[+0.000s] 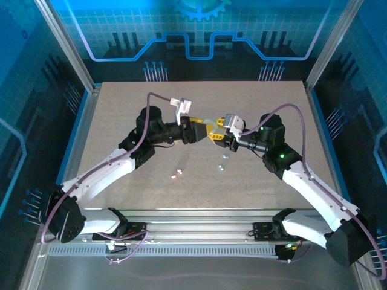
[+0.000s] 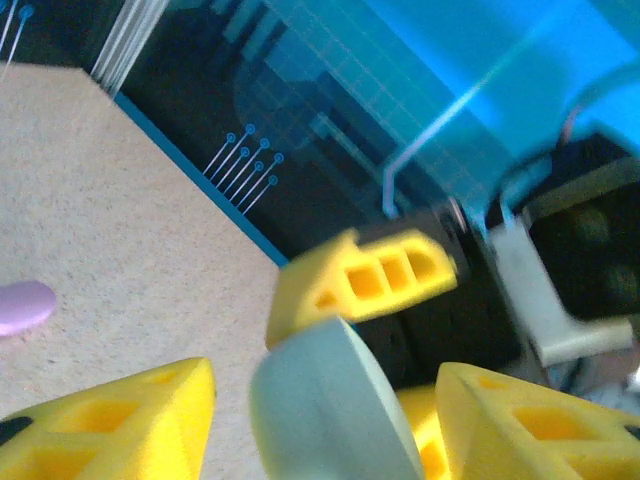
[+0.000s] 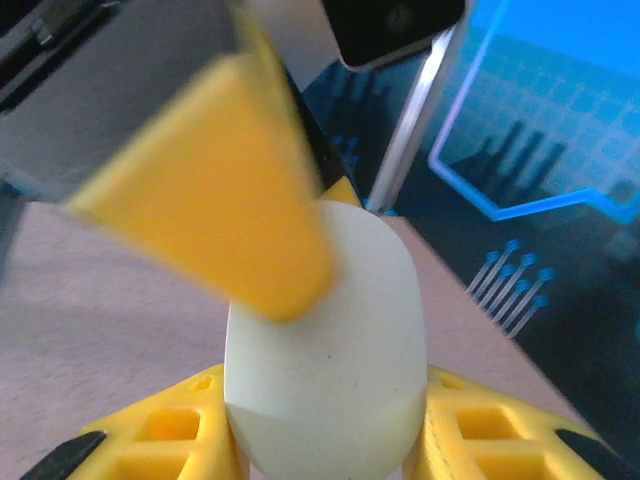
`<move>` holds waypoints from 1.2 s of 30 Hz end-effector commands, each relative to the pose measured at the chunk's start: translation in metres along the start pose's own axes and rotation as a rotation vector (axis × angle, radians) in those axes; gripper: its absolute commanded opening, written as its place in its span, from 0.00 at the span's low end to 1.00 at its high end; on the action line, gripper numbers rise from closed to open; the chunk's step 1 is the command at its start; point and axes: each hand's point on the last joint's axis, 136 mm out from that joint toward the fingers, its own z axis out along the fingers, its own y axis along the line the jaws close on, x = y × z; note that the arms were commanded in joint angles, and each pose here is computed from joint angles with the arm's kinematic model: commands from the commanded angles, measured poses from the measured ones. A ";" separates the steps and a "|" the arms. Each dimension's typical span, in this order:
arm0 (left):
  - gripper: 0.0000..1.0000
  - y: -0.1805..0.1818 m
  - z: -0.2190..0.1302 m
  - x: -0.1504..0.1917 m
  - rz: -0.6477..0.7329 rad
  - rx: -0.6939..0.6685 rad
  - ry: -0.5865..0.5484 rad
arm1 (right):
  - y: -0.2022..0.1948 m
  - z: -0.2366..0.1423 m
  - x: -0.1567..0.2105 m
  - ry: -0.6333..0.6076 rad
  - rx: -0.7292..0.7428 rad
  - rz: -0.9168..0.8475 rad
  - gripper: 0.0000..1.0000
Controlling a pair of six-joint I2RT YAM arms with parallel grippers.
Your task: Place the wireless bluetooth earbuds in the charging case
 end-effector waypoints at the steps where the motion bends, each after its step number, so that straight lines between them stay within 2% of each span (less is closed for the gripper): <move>1: 0.63 -0.032 -0.016 0.008 0.411 0.140 -0.036 | 0.025 -0.005 -0.004 0.020 -0.203 0.096 0.33; 3: 0.63 -0.033 -0.022 0.016 0.530 0.147 -0.045 | 0.035 -0.007 -0.006 0.035 -0.293 0.125 0.33; 6: 0.63 -0.035 -0.026 0.028 0.626 0.168 -0.003 | 0.044 -0.009 -0.013 0.040 -0.382 0.152 0.32; 9: 0.62 -0.034 -0.027 0.034 0.671 0.172 0.050 | 0.050 -0.011 -0.013 0.055 -0.437 0.147 0.32; 15: 0.56 -0.027 -0.030 0.032 0.746 0.102 0.047 | 0.051 -0.011 -0.012 0.074 -0.456 0.145 0.33; 22: 0.52 -0.037 -0.035 0.023 0.748 0.109 0.015 | 0.048 -0.010 -0.009 0.086 -0.441 0.134 0.33; 36: 0.48 -0.036 -0.026 0.032 0.670 0.154 0.069 | 0.044 -0.006 -0.014 0.063 -0.416 0.120 0.35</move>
